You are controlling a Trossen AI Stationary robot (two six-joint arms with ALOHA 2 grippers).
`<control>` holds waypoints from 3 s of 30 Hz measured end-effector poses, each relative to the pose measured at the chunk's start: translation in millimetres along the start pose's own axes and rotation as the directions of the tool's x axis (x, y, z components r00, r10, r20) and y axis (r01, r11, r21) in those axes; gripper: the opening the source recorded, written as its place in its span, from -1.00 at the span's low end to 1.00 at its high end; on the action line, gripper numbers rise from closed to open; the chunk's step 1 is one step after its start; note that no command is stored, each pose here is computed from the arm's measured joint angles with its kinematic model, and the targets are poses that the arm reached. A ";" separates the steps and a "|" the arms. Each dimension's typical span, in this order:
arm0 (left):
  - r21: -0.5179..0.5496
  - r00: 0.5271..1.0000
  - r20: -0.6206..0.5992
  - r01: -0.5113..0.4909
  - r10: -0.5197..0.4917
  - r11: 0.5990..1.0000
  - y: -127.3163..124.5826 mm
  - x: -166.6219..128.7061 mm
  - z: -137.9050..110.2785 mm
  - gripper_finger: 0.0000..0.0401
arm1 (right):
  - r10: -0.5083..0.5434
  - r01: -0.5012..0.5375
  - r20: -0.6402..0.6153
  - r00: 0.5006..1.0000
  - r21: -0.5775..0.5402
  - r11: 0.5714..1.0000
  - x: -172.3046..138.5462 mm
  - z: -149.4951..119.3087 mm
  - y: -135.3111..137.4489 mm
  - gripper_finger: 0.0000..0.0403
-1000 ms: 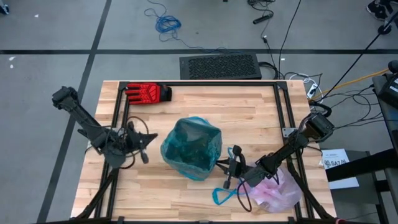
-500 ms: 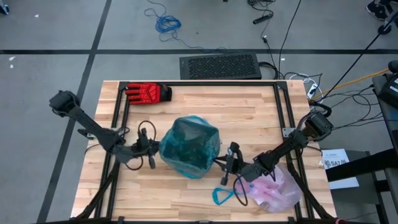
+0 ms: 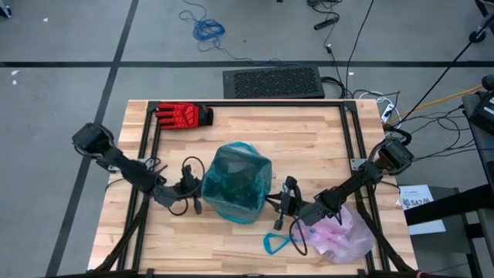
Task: Place trash/remove bag and relplace
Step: Insert the blue trash bag into the black trash bin
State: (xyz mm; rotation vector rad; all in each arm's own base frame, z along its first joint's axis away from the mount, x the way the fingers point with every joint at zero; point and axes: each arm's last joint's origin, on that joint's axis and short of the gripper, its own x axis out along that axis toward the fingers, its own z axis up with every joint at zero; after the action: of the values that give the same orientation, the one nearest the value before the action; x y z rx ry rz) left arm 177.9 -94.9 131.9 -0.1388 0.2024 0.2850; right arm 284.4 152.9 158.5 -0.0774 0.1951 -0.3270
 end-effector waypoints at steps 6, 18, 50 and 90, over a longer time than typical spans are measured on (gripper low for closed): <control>-0.045 0.999 -0.052 -0.016 0.014 0.999 -0.3 7.8 -18.2 -1.00 | 0.001 -0.001 -0.001 1.000 -0.001 1.000 -0.2 -0.1 0.2 -1.00; -0.049 0.998 -0.029 0.061 -0.062 0.997 -14.7 -7.4 -19.3 -1.00 | 0.035 -0.035 0.002 0.999 -0.038 0.999 -10.0 -1.1 8.8 -1.00; -0.075 0.998 -0.047 -0.056 0.052 0.996 -14.6 -25.7 -35.1 -1.00 | -0.010 0.011 -0.020 1.000 0.056 0.998 9.9 -24.4 6.3 -1.00; -0.059 0.951 -0.010 0.309 -0.310 0.949 -65.5 -92.8 -12.1 -1.00 | 0.038 -0.038 -0.039 0.999 -0.011 0.999 -14.6 -4.1 9.0 -1.00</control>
State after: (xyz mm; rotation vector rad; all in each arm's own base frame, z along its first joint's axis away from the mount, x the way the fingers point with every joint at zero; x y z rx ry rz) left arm 107.6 -183.7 147.3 -0.2268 0.1886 -0.0236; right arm 272.8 166.0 156.1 -0.0787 0.2366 -0.2896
